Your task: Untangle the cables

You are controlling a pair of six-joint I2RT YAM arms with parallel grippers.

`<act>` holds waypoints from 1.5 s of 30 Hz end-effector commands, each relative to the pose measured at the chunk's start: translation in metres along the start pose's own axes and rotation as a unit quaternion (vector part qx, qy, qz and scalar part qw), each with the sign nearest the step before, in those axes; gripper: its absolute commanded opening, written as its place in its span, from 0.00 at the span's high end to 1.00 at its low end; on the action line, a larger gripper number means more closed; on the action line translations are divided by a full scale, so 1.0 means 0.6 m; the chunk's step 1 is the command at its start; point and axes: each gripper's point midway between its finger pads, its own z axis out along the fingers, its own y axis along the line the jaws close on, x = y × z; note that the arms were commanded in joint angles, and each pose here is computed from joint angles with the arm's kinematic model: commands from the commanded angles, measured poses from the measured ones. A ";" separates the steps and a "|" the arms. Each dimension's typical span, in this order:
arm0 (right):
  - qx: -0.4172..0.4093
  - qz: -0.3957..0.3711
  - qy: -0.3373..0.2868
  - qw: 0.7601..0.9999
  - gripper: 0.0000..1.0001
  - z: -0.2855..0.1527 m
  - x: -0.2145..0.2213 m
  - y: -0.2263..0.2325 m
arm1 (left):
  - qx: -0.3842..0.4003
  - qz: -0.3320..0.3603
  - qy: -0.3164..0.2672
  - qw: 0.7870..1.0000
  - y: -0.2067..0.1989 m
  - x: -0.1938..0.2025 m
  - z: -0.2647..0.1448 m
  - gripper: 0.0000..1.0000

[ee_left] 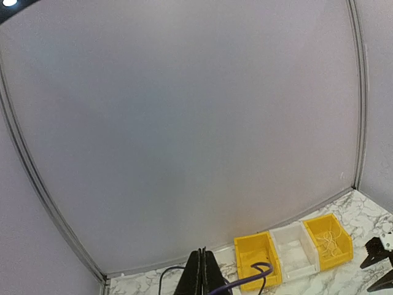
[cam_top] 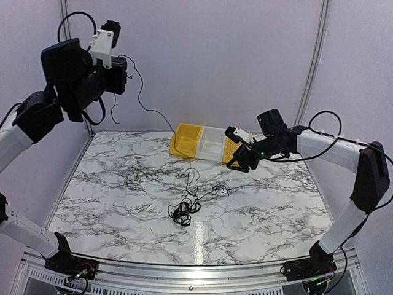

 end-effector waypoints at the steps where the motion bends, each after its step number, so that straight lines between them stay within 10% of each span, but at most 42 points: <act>1: 0.006 -0.032 0.000 0.999 0.33 -0.054 0.008 0.028 | 0.049 -0.041 0.021 0.998 -0.039 0.009 0.051 1.00; 13: 0.077 -0.070 -0.020 0.994 0.27 -0.079 0.074 0.037 | 0.078 -0.096 -0.016 0.992 -0.114 -0.040 0.228 1.00; 32: 0.066 -0.059 0.022 0.996 0.27 -0.039 0.110 0.025 | 0.082 -0.216 -0.149 0.961 -0.022 -0.064 0.372 1.00; 45: 0.034 -0.036 -0.085 0.995 0.27 -0.020 -0.144 -0.029 | 0.182 -0.285 -0.032 0.940 -0.128 0.070 0.335 1.00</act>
